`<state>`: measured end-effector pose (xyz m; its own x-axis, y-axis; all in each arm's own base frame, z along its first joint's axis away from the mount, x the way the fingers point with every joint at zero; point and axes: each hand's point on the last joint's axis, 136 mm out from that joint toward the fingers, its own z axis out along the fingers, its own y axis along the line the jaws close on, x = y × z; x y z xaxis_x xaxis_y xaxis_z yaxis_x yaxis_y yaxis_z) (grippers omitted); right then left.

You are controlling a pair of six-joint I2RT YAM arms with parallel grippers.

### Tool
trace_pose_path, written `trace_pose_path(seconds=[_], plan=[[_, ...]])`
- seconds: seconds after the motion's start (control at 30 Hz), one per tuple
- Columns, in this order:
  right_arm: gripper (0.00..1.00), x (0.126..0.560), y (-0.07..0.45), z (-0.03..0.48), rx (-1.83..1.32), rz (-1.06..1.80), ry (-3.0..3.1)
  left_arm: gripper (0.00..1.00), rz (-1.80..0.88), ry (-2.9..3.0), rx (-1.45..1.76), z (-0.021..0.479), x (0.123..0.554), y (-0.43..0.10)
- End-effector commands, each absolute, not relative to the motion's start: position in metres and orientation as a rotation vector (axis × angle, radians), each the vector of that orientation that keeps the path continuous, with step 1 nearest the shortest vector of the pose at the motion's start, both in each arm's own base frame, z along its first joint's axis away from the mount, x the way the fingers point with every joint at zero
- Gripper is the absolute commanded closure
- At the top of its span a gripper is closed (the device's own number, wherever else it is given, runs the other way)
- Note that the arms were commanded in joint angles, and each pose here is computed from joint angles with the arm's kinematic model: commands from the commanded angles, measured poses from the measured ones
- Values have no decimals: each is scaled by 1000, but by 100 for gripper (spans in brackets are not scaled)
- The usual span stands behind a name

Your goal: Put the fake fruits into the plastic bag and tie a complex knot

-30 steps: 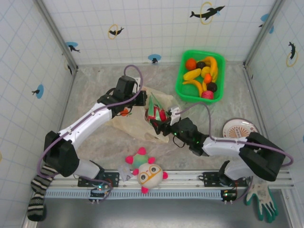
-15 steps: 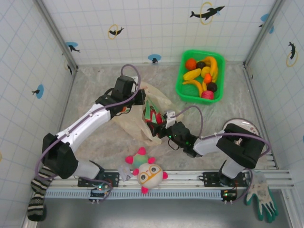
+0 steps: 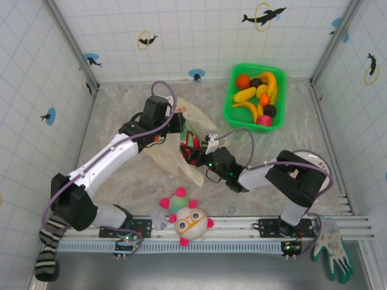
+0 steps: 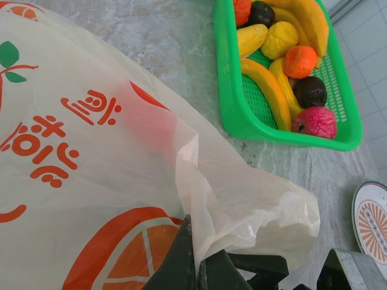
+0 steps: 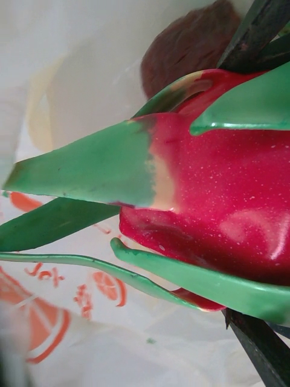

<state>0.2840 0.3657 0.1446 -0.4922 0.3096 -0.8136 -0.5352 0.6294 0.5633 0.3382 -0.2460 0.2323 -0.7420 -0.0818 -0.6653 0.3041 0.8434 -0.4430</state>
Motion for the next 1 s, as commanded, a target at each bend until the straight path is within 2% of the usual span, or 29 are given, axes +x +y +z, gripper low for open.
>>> trace_pose_path(seconds=[0.0, 0.47, 0.7, 0.97], plan=[[25, 297, 380, 185, -100, 1149, 1703, 100, -728, 2305, 131, 236, 335, -242], [24, 317, 428, 170, -18, 1229, 1742, 100, -685, 2337, 36, 220, 336, -232], [21, 316, 453, 146, -34, 1234, 1801, 100, -600, 2355, -36, 205, 340, -219], [0, 317, 455, 134, -65, 1184, 1858, 100, -530, 2342, -75, 207, 344, -201]])
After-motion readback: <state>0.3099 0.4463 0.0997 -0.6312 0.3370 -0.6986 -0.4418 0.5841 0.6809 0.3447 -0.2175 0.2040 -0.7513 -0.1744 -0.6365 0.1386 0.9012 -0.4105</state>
